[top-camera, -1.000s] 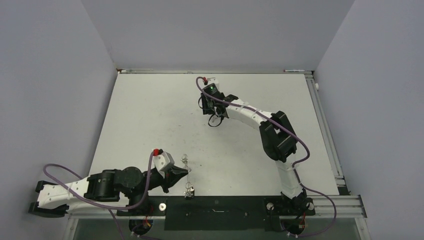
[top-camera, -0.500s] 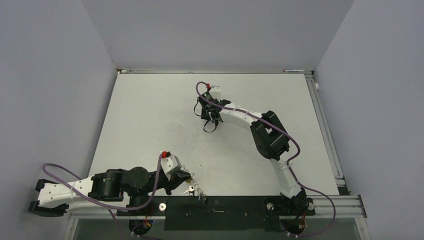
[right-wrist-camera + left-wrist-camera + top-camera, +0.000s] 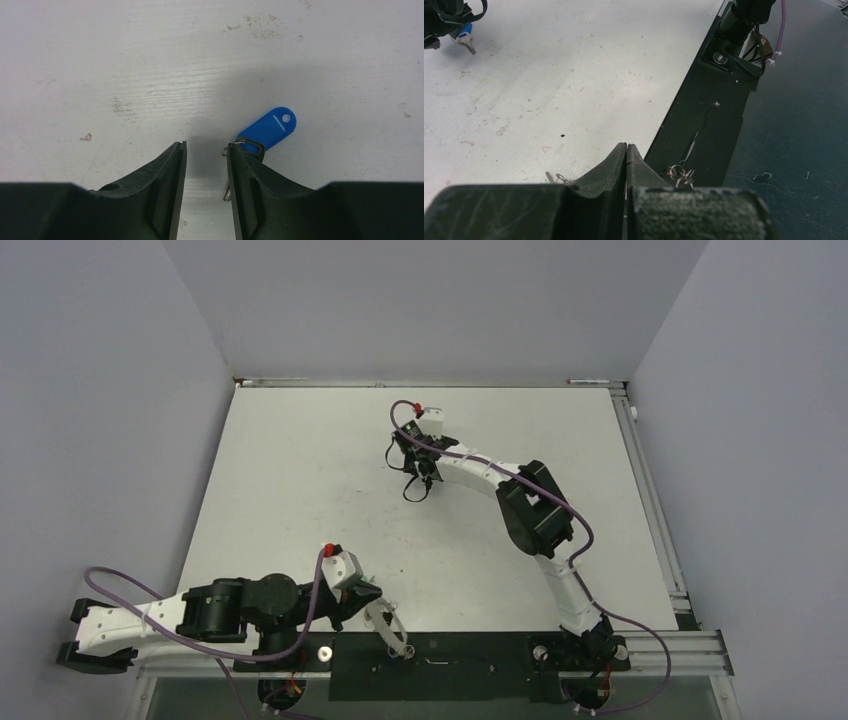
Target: Put the keys on the keyring
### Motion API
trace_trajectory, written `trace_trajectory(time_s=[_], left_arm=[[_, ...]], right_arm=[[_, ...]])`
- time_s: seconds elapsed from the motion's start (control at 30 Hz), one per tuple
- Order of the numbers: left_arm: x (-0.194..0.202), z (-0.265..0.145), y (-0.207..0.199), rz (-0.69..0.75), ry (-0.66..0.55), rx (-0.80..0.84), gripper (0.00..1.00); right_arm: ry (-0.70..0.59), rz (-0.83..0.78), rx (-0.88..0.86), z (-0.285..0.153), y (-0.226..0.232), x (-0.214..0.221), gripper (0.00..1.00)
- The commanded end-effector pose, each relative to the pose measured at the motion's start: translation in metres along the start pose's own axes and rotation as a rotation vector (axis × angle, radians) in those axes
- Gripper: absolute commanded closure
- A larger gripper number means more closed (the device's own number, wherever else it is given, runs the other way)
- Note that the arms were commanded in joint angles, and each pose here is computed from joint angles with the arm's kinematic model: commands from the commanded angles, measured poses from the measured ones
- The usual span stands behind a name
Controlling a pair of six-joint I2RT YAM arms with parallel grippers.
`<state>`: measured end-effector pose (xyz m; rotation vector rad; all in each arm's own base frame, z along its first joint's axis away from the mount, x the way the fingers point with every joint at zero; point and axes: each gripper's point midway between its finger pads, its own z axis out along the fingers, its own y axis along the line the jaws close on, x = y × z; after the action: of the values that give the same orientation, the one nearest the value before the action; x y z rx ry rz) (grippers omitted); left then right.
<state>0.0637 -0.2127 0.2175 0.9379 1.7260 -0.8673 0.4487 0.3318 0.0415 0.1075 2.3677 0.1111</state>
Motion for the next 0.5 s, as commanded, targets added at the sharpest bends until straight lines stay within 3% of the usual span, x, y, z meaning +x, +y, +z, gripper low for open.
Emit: trace_trajectory(time_s=[0.0,0.23,0.47], left_arm=[[-0.019,-0.002,-0.005,-0.02,-0.059,0.023,1.0],[-0.018,0.0,-0.006,-0.013,-0.049,0.026,1.0],[-0.018,0.001,-0.004,-0.016,-0.047,0.019,1.0]], right_arm=[[-0.046,0.002,0.045,0.003,-0.002,-0.012,0.64],[-0.039,-0.007,0.066,0.015,-0.007,-0.006,0.65],[-0.014,-0.032,0.091,0.029,-0.012,0.008,0.83]])
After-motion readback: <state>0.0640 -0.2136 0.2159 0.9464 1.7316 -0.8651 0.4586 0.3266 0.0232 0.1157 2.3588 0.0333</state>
